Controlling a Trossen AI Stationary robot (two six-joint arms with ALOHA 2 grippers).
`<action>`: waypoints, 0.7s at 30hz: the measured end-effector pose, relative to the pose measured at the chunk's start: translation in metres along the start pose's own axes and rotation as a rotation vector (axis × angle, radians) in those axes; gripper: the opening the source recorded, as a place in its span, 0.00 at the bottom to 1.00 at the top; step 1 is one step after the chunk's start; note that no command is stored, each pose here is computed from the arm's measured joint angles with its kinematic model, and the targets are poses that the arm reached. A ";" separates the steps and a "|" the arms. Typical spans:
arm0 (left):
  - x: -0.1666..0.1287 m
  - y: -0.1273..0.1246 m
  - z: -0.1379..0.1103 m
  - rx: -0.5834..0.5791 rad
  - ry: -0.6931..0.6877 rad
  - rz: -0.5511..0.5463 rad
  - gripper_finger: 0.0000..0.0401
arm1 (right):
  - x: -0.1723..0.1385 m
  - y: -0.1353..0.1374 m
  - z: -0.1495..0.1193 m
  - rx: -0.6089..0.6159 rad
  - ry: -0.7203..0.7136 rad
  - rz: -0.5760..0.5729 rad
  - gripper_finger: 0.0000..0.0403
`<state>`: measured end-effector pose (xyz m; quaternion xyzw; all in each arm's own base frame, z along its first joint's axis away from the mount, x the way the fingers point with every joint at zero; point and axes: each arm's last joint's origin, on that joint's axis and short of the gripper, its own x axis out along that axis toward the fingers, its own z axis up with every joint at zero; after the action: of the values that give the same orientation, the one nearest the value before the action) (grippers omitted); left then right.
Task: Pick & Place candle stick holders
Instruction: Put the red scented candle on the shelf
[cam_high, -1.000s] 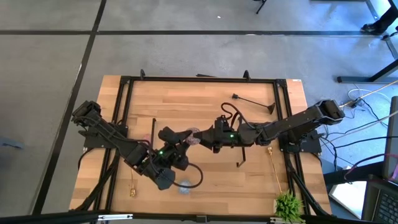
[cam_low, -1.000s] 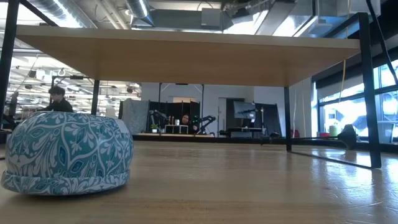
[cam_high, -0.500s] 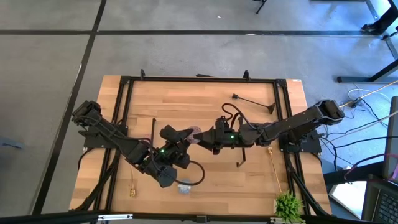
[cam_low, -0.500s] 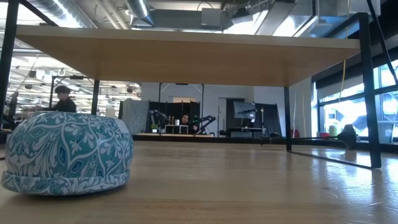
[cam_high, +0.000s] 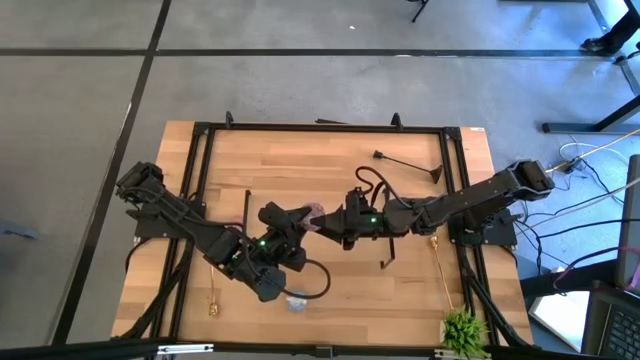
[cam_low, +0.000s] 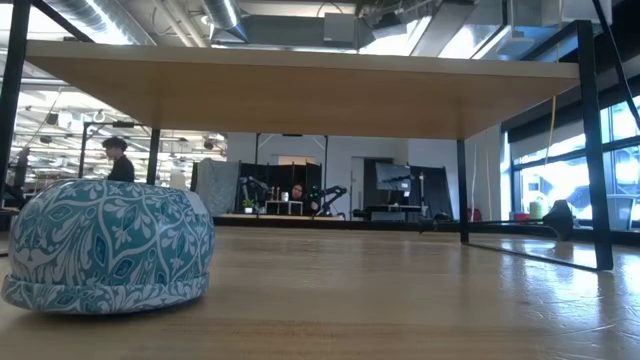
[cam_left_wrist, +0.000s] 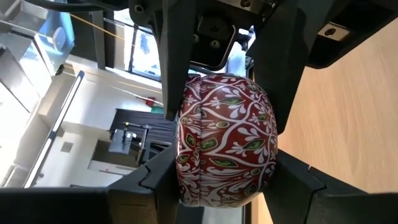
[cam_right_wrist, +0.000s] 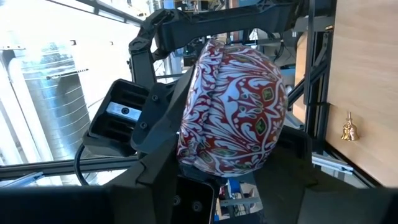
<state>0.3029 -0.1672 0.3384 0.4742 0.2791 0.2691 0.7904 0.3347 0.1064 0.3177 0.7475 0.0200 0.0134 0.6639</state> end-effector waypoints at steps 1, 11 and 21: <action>-0.001 0.000 0.000 0.000 -0.002 0.000 0.45 | 0.000 0.000 0.000 -0.001 0.001 -0.001 0.43; -0.003 -0.001 0.000 -0.014 0.012 0.035 0.61 | 0.000 -0.001 0.000 -0.028 -0.003 -0.019 0.44; -0.017 -0.004 -0.006 -0.086 0.023 0.110 0.74 | -0.001 -0.001 -0.003 -0.024 0.000 -0.015 0.44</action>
<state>0.2877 -0.1769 0.3356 0.4514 0.2499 0.3291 0.7909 0.3334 0.1093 0.3167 0.7393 0.0257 0.0087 0.6729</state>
